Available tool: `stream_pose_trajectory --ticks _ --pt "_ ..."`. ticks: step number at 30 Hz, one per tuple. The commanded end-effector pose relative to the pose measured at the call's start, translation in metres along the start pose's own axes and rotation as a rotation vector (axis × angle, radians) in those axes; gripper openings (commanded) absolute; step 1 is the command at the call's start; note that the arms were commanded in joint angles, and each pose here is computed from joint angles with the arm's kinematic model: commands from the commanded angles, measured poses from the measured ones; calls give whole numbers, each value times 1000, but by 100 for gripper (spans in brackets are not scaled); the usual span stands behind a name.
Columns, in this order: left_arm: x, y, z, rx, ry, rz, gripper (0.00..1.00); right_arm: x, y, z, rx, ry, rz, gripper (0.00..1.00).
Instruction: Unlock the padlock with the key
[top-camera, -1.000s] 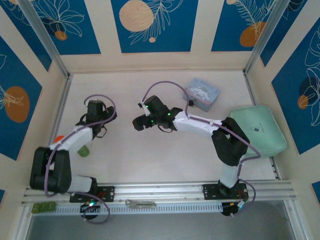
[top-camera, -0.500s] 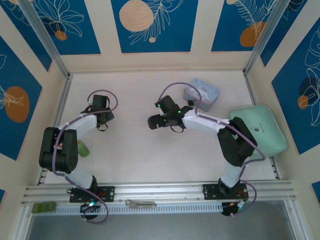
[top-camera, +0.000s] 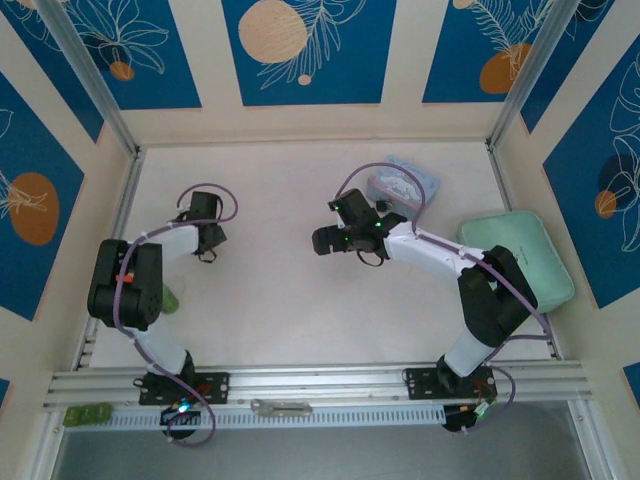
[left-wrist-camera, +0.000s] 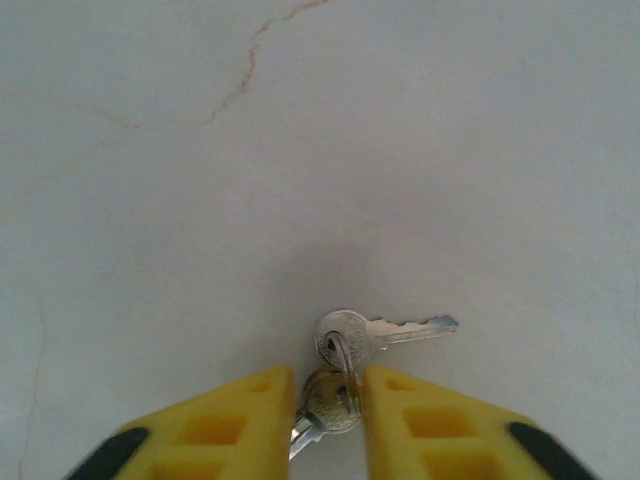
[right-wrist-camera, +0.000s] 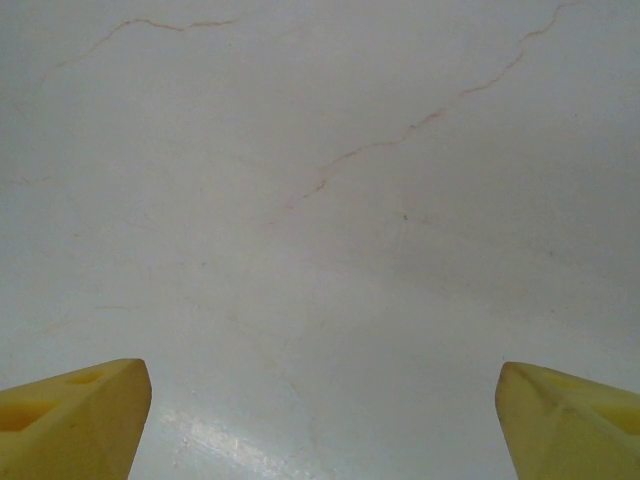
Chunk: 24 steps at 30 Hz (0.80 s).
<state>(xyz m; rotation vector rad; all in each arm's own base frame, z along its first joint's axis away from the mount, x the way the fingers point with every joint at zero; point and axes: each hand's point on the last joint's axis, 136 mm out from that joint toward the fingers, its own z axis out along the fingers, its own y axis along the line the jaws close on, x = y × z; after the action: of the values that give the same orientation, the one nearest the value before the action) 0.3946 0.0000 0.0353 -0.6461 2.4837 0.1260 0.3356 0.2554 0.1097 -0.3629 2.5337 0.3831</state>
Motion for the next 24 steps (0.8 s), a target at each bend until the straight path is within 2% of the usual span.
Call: stream_pose_trajectory --ticks 1,4,5,10,15,24 --pt "-9 -1 2 1 -10 -23 14 0 -3 -6 4 -7 1 90" --pt "-6 -5 -1 25 3 -25 1 -1 -3 -7 7 -11 -3 90" --pt "-5 -7 -2 41 6 -26 0 -1 -3 -7 10 -14 -4 90" --pt "13 -35 -22 154 31 -32 0 -7 -11 -12 27 -37 -4 90" --pt "41 -74 -47 246 40 11 0 -10 -35 -17 43 -50 91 90" --pt "110 -186 -85 421 98 167 3 1 -94 -38 89 -87 340 90"
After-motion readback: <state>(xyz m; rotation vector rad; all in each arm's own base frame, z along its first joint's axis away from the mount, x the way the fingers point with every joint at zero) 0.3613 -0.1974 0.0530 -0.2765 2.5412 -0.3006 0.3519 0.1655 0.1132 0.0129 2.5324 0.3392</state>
